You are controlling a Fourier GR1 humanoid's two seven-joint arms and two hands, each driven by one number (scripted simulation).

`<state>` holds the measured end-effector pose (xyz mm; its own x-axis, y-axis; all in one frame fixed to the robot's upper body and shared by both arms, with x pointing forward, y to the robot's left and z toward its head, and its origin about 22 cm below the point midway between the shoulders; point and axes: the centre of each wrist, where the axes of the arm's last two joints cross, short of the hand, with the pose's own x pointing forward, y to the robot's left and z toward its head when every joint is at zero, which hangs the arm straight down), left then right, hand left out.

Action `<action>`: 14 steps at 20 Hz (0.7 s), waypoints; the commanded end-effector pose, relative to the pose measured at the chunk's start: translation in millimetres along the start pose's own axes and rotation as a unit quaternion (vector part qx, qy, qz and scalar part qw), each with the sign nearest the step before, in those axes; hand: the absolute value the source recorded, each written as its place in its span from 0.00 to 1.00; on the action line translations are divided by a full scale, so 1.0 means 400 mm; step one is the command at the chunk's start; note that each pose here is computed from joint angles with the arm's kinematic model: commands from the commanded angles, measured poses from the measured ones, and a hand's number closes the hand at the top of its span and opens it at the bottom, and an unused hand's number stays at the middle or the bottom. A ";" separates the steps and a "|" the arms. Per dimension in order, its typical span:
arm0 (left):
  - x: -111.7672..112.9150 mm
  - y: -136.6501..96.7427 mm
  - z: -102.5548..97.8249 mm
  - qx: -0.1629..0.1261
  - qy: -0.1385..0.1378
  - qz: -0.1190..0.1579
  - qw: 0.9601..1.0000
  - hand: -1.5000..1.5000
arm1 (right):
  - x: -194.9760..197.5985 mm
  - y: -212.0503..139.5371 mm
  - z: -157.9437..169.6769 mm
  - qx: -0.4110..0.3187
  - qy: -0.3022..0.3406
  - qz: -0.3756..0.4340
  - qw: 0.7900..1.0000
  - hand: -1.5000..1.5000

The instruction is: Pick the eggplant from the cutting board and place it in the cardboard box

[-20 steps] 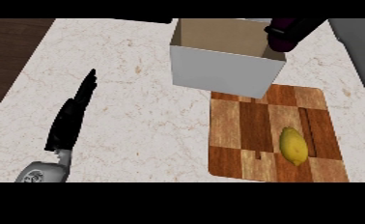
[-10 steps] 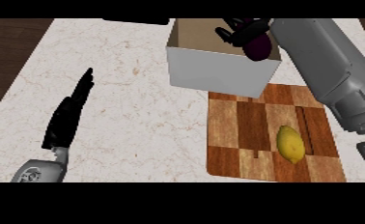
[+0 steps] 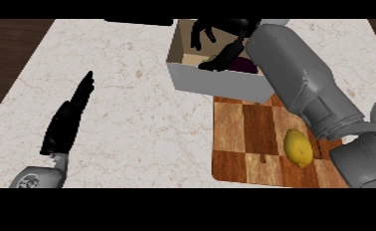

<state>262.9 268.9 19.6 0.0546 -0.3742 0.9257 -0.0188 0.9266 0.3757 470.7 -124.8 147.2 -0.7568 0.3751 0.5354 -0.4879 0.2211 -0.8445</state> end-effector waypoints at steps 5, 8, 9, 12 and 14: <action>0.006 -0.004 -0.011 -0.001 -0.006 0.006 1.000 0.50 | 0.020 0.037 -0.058 -0.012 -0.034 -0.099 0.994 0.00; 0.004 0.000 -0.009 -0.002 -0.002 0.001 1.000 0.50 | -0.005 0.050 -0.033 -0.092 -0.027 -0.174 0.980 0.00; -0.011 -0.022 0.009 0.007 -0.003 0.006 1.000 0.50 | -0.019 0.024 -0.002 -0.103 -0.031 -0.195 0.975 0.00; 0.009 -0.030 -0.006 0.001 -0.010 0.000 1.000 0.50 | -0.014 0.009 -0.004 -0.146 -0.031 -0.253 0.956 0.00; 0.011 -0.037 -0.013 -0.002 -0.012 0.007 1.000 0.50 | -0.027 -0.034 0.038 -0.162 -0.032 -0.284 0.944 0.00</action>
<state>263.1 259.5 15.9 0.0428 -0.3674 0.9291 -0.0191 0.9295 0.3684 474.7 -129.9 143.2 -0.5205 0.1912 0.8322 -0.6294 0.5727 -0.5252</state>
